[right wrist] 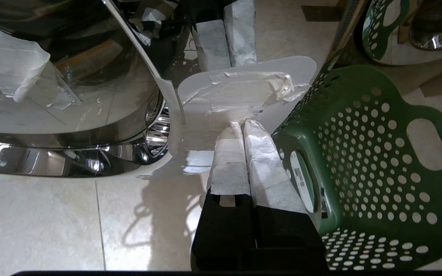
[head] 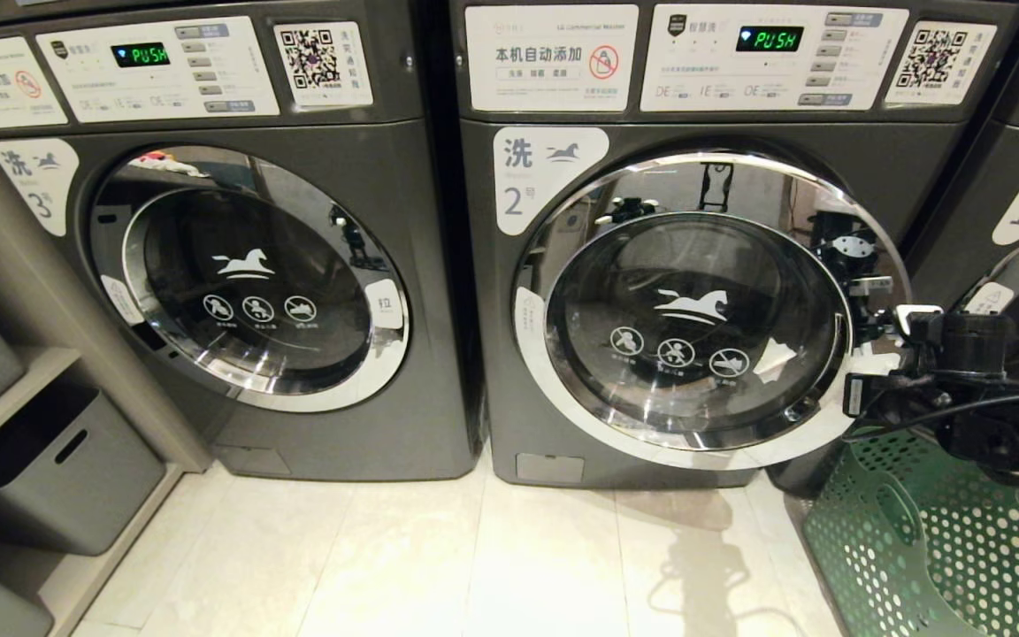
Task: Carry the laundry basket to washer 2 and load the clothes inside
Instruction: Close the washing machine door with the left hand, then press the washing machine door tightly with the right hand
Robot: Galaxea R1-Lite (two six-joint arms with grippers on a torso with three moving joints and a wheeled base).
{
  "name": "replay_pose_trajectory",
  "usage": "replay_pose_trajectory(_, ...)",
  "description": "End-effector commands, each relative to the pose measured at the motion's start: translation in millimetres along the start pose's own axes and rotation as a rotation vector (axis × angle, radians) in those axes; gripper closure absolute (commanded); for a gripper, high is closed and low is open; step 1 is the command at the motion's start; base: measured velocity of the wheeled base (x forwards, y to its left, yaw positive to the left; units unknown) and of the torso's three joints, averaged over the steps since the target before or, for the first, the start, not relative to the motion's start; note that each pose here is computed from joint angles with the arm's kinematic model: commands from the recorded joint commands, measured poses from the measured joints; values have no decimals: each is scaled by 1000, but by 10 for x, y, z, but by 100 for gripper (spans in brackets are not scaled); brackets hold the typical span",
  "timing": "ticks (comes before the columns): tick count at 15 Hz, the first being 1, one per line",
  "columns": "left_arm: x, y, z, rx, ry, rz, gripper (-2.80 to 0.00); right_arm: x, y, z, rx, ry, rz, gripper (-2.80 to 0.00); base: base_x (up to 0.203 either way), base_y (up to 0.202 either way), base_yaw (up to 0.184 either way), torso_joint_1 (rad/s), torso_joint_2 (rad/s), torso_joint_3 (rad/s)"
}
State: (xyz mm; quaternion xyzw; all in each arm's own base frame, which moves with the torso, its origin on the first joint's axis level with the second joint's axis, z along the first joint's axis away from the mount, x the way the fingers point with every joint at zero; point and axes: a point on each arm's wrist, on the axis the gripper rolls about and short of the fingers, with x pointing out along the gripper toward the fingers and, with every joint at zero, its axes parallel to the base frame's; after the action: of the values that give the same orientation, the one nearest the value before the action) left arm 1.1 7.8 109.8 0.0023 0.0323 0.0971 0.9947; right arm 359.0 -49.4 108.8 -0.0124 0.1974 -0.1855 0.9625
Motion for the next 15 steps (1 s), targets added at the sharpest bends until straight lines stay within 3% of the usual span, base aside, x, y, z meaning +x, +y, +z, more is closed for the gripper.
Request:
replay_pose_trajectory(1, 5, -1, -7, 1, 5, 2, 0, 132, -22, -123, -5, 26, -13, 0, 0, 0, 0, 0, 0, 0)
replay_pose_trajectory(5, 5, -1, -3, 2, 4, 3, 0, 266, 7, -100, 6, 10, -12, 0, 0, 0, 0, 0, 0, 0)
replay_pose_trajectory(13, 22, -7, -132, 10, 44, -1, 0, 667, 95, 197, 35, -112, -8, 0, 0, 0, 0, 0, 0, 0)
replay_pose_trajectory(15, 22, -19, -135, 6, 43, -56, 0, 799, 128, 239, 39, -136, -7, 0, 0, 0, 0, 0, 0, 0)
